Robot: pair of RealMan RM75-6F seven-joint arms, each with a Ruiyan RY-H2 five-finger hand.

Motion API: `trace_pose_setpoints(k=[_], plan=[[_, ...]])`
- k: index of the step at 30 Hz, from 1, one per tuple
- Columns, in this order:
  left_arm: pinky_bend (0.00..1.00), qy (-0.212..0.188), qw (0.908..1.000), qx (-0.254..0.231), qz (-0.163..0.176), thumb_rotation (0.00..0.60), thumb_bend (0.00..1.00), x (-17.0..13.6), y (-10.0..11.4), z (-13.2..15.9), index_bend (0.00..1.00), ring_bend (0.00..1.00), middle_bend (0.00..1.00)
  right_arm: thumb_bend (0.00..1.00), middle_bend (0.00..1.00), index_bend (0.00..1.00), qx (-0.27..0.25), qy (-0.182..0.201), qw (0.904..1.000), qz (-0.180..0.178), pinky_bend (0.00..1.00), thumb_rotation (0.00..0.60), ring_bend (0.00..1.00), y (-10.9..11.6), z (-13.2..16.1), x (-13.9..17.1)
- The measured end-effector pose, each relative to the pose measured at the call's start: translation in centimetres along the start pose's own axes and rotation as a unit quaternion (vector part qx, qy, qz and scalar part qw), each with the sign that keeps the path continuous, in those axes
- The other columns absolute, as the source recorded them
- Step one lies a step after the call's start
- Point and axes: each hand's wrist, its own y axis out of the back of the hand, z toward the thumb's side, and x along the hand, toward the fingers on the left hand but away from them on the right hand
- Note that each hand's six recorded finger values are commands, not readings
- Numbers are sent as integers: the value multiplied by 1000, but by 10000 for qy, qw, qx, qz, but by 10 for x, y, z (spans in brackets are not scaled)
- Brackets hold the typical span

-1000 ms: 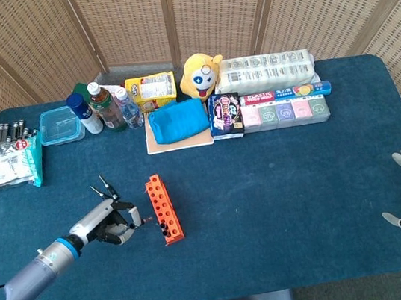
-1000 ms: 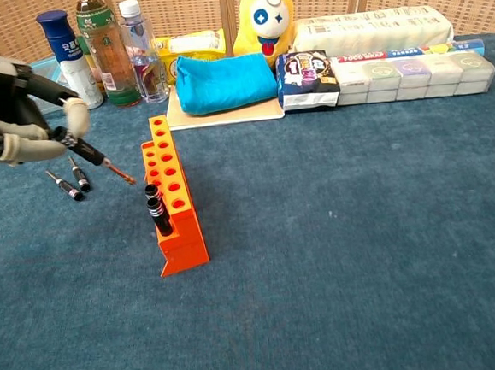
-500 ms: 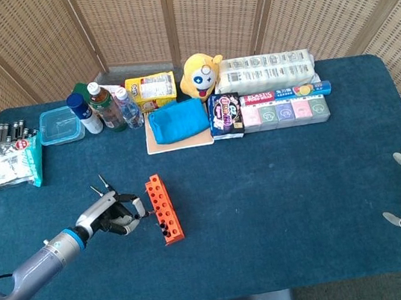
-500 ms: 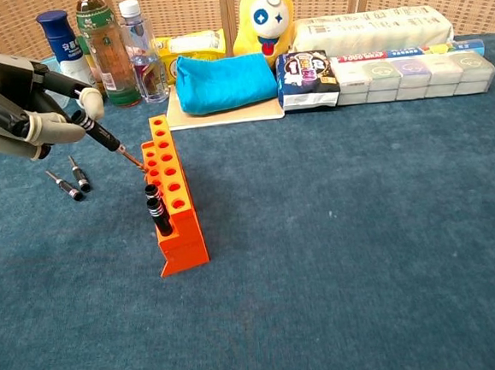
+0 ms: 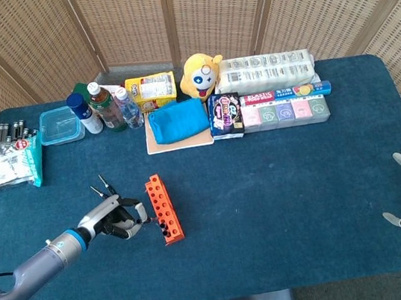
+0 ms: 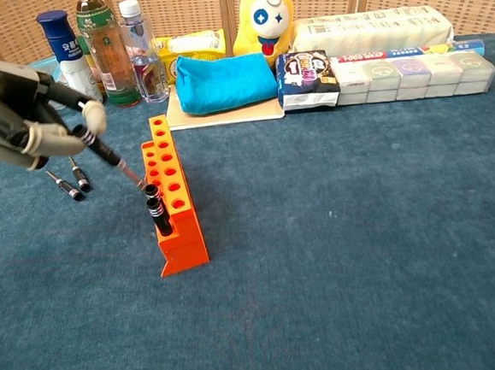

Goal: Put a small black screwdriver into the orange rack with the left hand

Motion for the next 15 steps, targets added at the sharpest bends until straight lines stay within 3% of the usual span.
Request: trace_pose_setpoints(k=[4, 15], plan=[[1000, 151, 9997, 187, -8, 600, 466, -3, 2, -1, 624, 1000, 1000, 0, 27, 15, 1, 1, 10000, 3, 81, 600, 45, 0, 0, 0], [1000, 327, 9994, 112, 3, 600, 466, -2, 6, 5, 625, 1000, 1000, 0, 27, 15, 23, 16, 10000, 27, 81, 600, 45, -2, 1, 0]])
